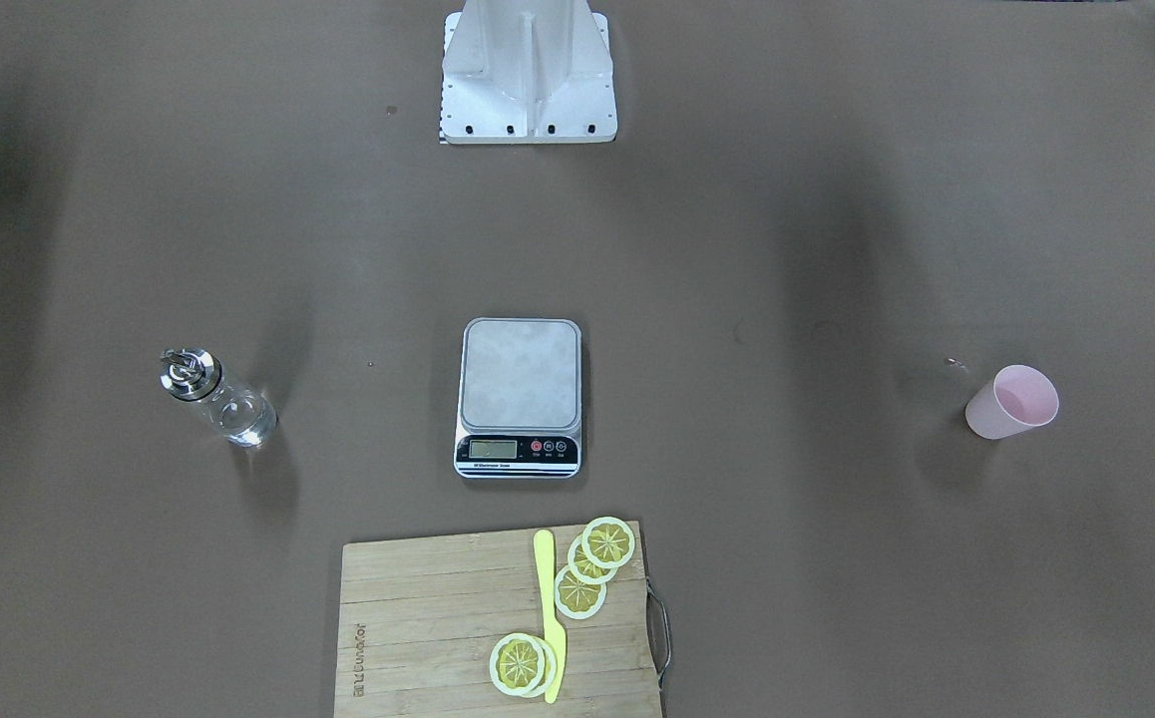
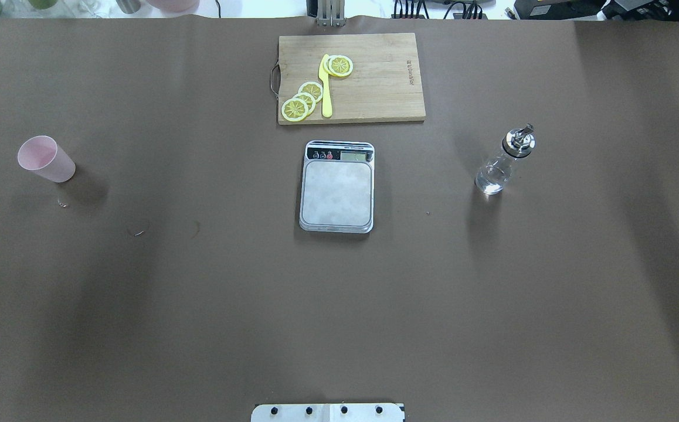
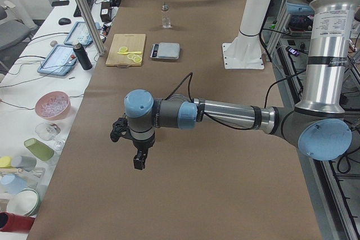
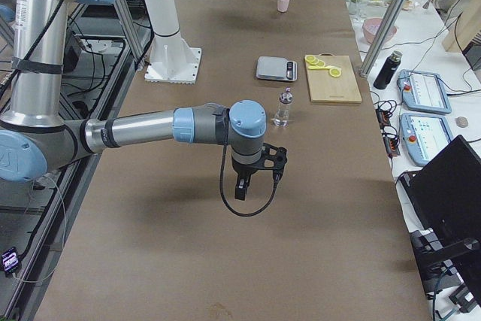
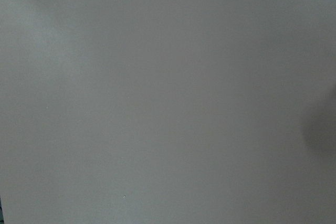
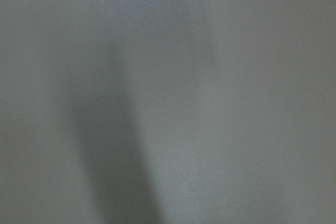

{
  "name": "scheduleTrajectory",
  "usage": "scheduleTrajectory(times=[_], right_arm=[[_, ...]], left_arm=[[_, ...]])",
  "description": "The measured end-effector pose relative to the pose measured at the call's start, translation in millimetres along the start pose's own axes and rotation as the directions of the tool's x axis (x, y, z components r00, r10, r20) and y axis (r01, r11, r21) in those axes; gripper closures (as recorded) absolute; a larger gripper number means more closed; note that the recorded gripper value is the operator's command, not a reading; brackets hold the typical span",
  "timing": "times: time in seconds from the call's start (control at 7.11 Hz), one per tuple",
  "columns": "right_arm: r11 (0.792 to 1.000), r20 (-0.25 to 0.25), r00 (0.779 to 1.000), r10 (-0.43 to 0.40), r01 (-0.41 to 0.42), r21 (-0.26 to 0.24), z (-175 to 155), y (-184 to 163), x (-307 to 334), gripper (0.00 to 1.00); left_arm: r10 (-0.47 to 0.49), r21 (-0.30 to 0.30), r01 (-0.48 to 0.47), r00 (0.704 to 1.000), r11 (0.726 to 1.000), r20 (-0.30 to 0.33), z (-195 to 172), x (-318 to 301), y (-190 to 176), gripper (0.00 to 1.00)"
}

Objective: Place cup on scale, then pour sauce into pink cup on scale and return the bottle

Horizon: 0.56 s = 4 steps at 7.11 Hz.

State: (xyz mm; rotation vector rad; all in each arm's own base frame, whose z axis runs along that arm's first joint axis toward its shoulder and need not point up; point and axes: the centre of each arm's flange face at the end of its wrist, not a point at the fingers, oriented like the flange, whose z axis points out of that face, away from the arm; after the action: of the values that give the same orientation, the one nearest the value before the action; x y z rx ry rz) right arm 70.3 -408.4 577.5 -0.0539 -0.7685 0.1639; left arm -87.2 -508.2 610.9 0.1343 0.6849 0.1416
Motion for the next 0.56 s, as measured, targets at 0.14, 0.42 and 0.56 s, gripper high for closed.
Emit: scheduleTrajectory(times=[0.14, 0.42, 0.56], right_arm=[[1.0, 0.0, 1.0, 0.0, 0.0, 0.001, 0.2, -0.6, 0.3, 0.0], [1.0, 0.001, 1.0, -0.003, 0.003, 0.004, -0.9, -2.1, -0.9, 0.0], [1.0, 0.002, 1.0, -0.005, 0.005, 0.007, -1.9, -2.9, -2.0, 0.0]], left_arm=[[0.0, 0.002, 0.0, 1.0, 1.0, 0.0, 0.3, -0.2, 0.2, 0.01], [0.005, 0.007, -0.005, 1.0, 1.0, 0.0, -0.5, 0.5, 0.2, 0.01], [0.011, 0.014, -0.011, 1.0, 1.0, 0.002, -1.4, 1.2, -0.2, 0.01]])
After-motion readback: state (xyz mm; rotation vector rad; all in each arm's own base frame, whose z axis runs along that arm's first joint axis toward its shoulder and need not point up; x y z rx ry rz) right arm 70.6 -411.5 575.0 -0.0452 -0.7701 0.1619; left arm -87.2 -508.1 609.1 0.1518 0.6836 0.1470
